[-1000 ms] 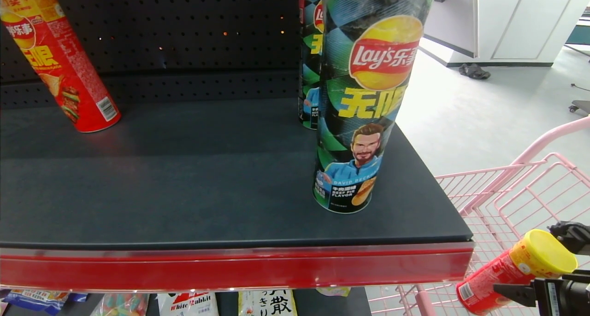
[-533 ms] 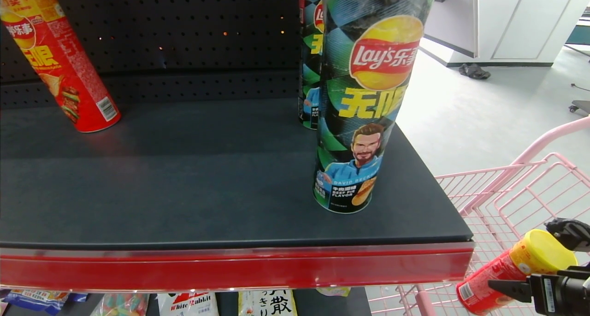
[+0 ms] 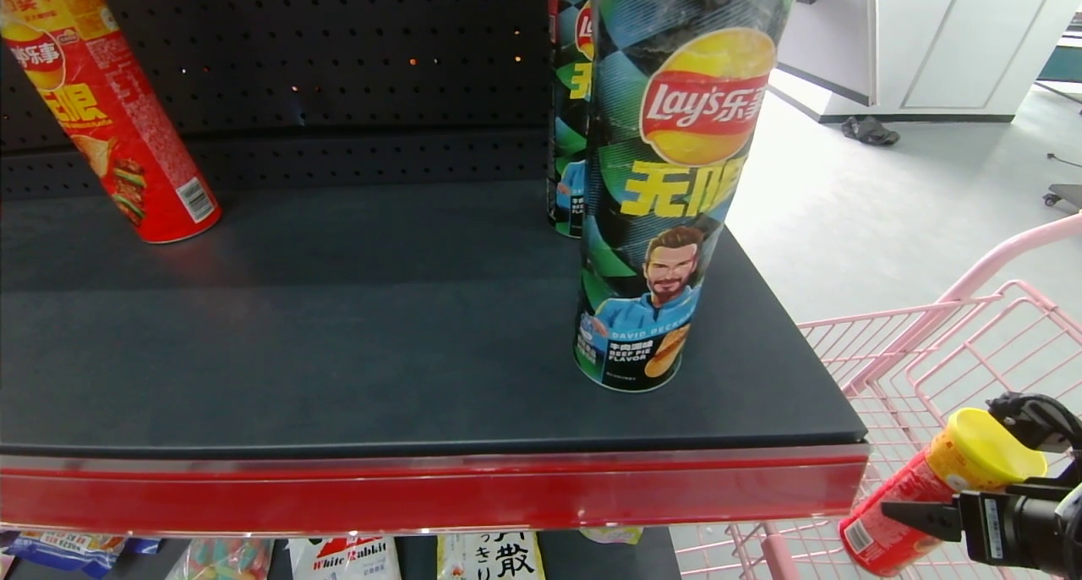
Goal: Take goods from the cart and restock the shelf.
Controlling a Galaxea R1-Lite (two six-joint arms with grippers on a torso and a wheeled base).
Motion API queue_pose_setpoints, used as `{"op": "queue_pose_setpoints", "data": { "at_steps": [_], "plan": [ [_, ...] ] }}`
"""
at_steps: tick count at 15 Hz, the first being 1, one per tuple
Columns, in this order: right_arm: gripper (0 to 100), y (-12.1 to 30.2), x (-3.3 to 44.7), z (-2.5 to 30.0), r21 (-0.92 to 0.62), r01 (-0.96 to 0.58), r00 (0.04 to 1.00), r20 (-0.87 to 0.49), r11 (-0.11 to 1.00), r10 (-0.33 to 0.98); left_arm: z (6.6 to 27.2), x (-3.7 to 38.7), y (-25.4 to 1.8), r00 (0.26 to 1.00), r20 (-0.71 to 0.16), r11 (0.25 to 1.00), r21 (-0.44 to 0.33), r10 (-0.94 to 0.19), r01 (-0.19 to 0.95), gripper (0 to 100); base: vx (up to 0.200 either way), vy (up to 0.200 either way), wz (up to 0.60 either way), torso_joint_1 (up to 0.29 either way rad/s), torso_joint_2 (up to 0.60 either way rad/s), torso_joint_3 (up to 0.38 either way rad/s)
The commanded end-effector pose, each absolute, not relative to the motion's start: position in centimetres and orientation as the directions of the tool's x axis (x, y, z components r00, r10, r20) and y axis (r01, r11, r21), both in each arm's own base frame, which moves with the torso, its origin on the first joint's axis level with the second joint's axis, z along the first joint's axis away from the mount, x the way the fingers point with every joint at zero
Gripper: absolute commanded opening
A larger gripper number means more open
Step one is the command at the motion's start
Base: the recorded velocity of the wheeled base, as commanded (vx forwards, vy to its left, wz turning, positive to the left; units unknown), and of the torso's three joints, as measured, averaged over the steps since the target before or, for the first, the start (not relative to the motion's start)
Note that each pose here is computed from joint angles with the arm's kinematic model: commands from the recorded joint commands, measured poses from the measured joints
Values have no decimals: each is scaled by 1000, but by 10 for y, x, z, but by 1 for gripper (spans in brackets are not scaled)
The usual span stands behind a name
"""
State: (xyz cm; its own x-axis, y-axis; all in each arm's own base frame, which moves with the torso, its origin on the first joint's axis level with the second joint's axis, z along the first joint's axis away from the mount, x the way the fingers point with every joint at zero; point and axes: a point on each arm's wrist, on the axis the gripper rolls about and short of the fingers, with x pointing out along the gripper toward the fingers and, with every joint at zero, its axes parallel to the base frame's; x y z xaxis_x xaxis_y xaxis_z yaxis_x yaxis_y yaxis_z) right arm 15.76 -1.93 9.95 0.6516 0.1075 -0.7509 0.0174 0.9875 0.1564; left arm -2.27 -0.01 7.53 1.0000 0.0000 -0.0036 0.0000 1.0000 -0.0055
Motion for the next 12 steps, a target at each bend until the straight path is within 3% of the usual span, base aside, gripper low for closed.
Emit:
{"op": "queue_pose_setpoints", "data": {
  "at_steps": [1,12],
  "plan": [
    [100,-20,160,97,160,19,644,-757,987,111,75,-23,0,1000,-3,1000,-6,0,0,100,0,0,0,0,0,0],
    [100,-26,157,93,154,41,640,-763,987,92,75,-23,0,1000,-3,1000,-6,2,-2,100,0,0,0,0,0,0]
  ]
}}
